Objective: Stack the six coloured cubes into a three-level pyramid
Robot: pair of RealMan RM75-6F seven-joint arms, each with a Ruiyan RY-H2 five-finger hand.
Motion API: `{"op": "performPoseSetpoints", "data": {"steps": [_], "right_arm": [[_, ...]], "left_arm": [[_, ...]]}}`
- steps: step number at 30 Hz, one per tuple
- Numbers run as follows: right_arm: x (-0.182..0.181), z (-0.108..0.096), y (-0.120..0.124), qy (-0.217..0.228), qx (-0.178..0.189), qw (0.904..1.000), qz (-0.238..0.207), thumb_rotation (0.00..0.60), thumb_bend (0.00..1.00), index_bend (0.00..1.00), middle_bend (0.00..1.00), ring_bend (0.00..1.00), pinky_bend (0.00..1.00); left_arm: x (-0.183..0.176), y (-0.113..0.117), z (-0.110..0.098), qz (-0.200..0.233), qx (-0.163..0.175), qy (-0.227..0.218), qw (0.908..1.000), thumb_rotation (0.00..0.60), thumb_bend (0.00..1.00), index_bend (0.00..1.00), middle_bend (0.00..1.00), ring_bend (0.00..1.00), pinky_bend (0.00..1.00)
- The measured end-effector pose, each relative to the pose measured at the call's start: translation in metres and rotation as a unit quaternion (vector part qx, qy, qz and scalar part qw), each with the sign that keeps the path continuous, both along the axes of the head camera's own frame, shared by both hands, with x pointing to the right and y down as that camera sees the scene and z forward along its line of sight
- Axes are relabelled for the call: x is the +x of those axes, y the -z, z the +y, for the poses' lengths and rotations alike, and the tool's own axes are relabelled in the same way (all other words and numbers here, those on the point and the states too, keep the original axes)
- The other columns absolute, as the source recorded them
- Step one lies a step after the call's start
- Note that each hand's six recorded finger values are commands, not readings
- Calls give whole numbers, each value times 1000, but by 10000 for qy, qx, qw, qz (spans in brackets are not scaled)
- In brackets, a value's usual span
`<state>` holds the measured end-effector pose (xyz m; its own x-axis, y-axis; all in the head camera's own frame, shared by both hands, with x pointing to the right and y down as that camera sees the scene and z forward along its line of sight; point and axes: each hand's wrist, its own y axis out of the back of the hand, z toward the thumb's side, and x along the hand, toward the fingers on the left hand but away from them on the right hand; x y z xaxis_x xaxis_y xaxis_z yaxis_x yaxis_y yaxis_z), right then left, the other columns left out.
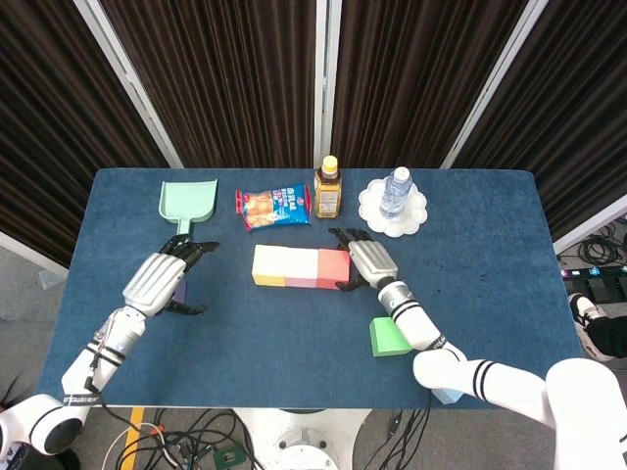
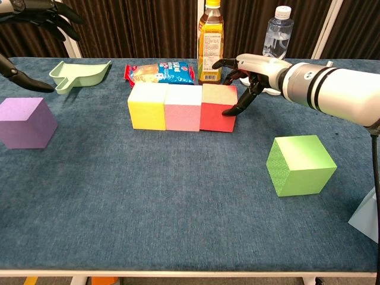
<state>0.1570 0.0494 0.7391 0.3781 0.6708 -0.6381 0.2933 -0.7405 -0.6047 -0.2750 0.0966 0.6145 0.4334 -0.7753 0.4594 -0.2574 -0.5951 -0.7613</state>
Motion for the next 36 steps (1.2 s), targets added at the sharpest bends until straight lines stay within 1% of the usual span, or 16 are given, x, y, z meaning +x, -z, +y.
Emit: {"op": "performPoseSetpoints", "data": {"steps": [19, 36], "right_arm": [[-5, -6, -2, 209, 39, 9997, 138, 600, 191, 0, 334, 0, 0], [-8, -7, -1, 232, 29, 9997, 82, 600, 191, 0, 333, 0, 0]], "left_arm": [[-1, -1, -1, 25, -35, 19, 10000, 600, 80, 142, 182, 193, 90], [-1, -1, 1, 40, -70, 1, 10000, 600, 80, 142, 182, 193, 90]]}}
